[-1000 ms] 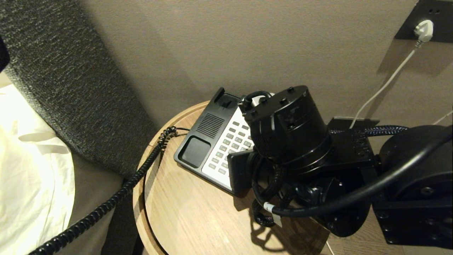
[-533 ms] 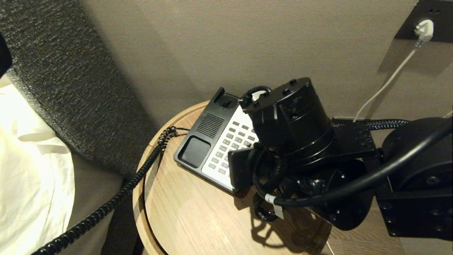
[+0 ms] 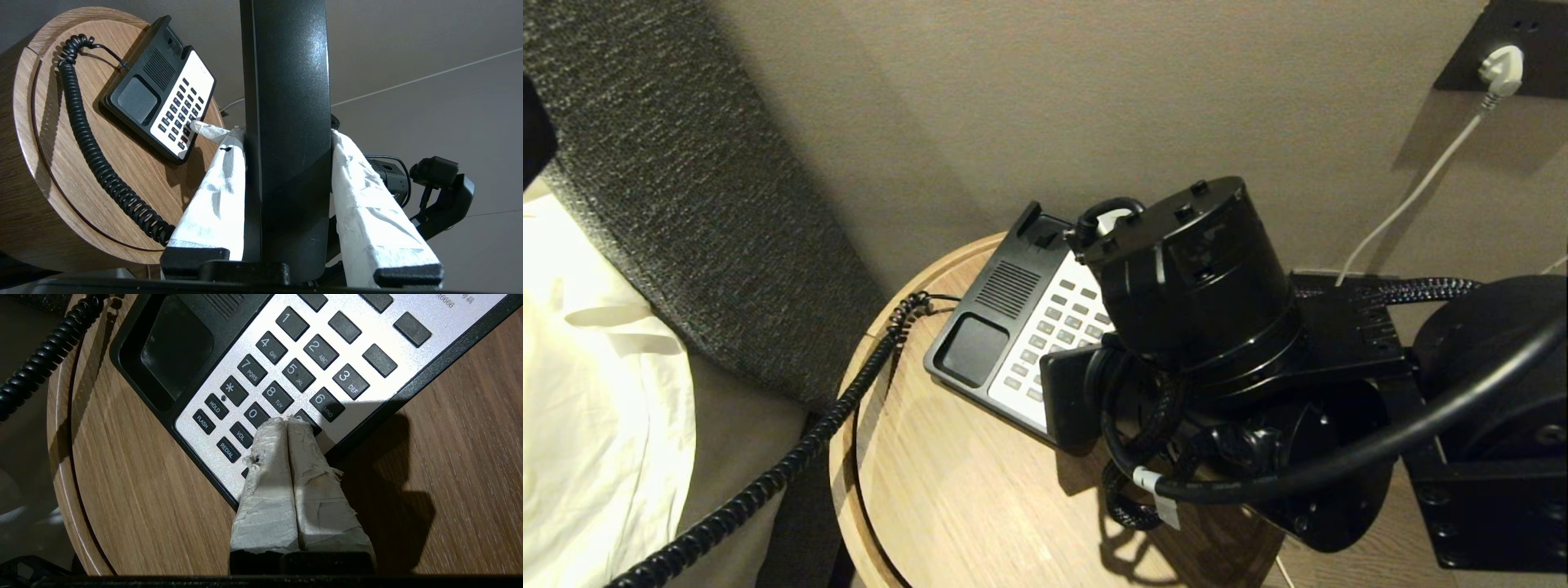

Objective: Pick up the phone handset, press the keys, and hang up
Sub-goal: Dial the number

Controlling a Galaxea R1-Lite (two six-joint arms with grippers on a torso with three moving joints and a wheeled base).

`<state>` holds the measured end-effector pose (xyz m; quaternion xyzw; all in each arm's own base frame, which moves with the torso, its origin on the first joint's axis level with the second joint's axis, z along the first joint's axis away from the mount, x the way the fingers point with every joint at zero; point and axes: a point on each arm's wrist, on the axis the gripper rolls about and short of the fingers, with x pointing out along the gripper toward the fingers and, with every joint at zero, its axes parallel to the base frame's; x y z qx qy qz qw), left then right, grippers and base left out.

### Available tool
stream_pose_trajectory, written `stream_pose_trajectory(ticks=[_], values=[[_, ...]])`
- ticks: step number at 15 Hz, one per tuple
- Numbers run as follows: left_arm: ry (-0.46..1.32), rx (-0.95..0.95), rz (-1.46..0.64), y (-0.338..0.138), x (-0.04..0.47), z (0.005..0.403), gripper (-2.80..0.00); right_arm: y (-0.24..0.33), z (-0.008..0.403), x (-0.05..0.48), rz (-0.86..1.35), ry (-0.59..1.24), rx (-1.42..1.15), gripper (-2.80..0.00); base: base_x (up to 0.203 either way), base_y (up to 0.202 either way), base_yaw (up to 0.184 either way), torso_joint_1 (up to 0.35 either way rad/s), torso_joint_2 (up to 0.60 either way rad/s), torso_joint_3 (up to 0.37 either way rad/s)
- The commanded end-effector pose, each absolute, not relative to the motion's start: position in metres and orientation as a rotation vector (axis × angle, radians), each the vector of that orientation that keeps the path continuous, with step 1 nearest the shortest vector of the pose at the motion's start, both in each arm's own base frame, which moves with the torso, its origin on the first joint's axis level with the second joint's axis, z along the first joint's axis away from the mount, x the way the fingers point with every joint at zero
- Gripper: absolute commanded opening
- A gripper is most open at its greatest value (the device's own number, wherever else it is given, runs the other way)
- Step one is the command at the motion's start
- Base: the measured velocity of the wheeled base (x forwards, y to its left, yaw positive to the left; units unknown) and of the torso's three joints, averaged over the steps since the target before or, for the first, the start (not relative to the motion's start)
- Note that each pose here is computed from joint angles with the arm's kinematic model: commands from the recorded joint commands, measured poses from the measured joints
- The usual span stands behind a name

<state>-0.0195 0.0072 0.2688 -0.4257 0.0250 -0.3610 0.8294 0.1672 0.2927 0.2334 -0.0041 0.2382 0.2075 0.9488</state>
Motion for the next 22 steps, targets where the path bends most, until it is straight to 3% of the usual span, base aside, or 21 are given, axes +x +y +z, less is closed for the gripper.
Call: stream_pose_trajectory(ticks=[1,22], values=[[0.054,-0.908,-0.768,0.007,-0.02,0.269,-2.8,0.294,0.233,0.166,0.424,0.486,-0.01,-2.8,0.0,0.0,0.0,0.0,0.0,0.0],[0.052,-0.91,-0.771,0.008,-0.021,0.268,-2.8,0.296,0.226,0.166,0.416,0.498,-0.014,-2.8,0.0,0.0,0.0,0.0,0.0,0.0]])
